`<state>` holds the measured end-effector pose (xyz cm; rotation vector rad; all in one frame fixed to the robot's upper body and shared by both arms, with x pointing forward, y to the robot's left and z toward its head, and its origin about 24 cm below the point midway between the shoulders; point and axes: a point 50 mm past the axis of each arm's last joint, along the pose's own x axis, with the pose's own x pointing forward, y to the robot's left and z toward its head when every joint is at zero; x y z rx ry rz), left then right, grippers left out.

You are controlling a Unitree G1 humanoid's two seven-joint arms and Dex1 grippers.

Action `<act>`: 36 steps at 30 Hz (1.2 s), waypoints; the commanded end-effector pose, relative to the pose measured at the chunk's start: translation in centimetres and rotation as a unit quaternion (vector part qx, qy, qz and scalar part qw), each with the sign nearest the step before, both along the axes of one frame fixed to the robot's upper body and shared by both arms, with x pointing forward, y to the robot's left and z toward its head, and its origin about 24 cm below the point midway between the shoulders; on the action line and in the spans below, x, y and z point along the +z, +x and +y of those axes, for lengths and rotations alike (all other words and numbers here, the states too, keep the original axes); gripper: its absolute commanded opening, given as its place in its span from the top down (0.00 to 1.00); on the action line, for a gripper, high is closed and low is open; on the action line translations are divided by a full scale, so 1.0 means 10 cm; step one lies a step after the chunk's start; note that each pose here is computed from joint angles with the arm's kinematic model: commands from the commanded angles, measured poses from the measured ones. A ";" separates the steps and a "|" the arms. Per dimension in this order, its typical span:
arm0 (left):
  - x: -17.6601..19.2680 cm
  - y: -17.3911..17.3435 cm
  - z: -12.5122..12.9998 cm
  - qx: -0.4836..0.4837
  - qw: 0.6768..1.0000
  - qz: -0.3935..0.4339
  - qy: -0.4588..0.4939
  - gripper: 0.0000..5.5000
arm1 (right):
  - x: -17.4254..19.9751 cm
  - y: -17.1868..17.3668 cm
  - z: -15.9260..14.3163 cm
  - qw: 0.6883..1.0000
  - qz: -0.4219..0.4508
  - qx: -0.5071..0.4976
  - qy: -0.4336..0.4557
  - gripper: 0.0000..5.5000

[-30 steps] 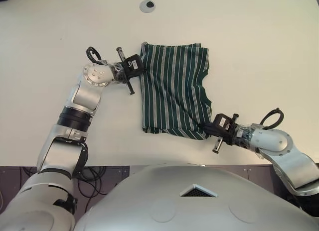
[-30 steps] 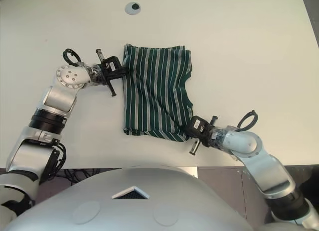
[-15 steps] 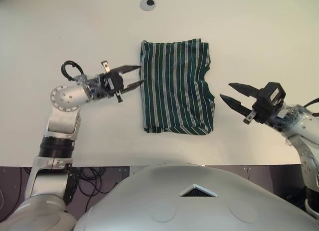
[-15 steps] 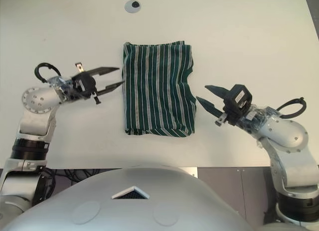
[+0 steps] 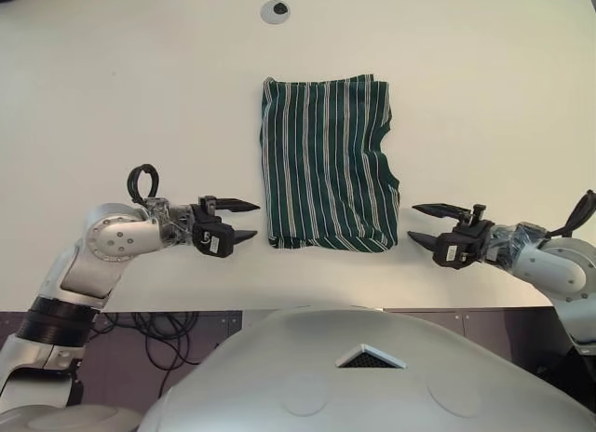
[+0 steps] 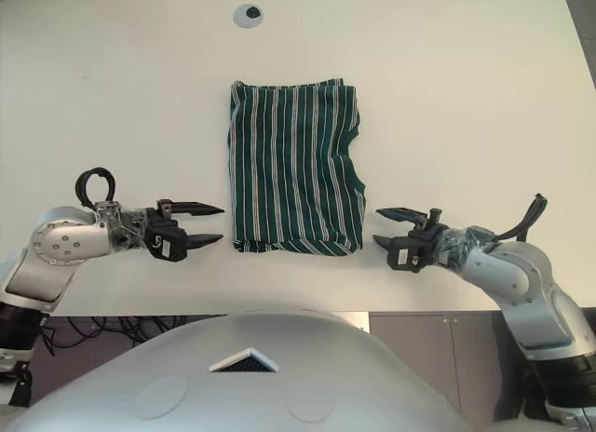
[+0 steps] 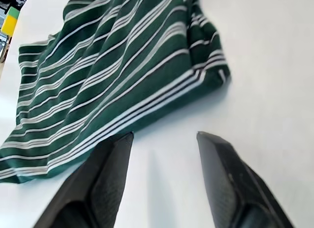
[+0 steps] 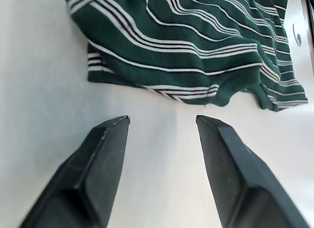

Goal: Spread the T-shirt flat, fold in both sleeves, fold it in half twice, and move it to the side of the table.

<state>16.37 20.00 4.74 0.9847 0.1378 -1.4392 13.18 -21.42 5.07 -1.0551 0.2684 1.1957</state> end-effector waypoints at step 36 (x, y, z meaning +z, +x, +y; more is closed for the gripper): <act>-0.07 -0.35 -0.08 -0.068 0.966 0.247 0.037 1.00 | 0.02 -0.31 0.41 0.969 0.221 -0.014 0.106 1.00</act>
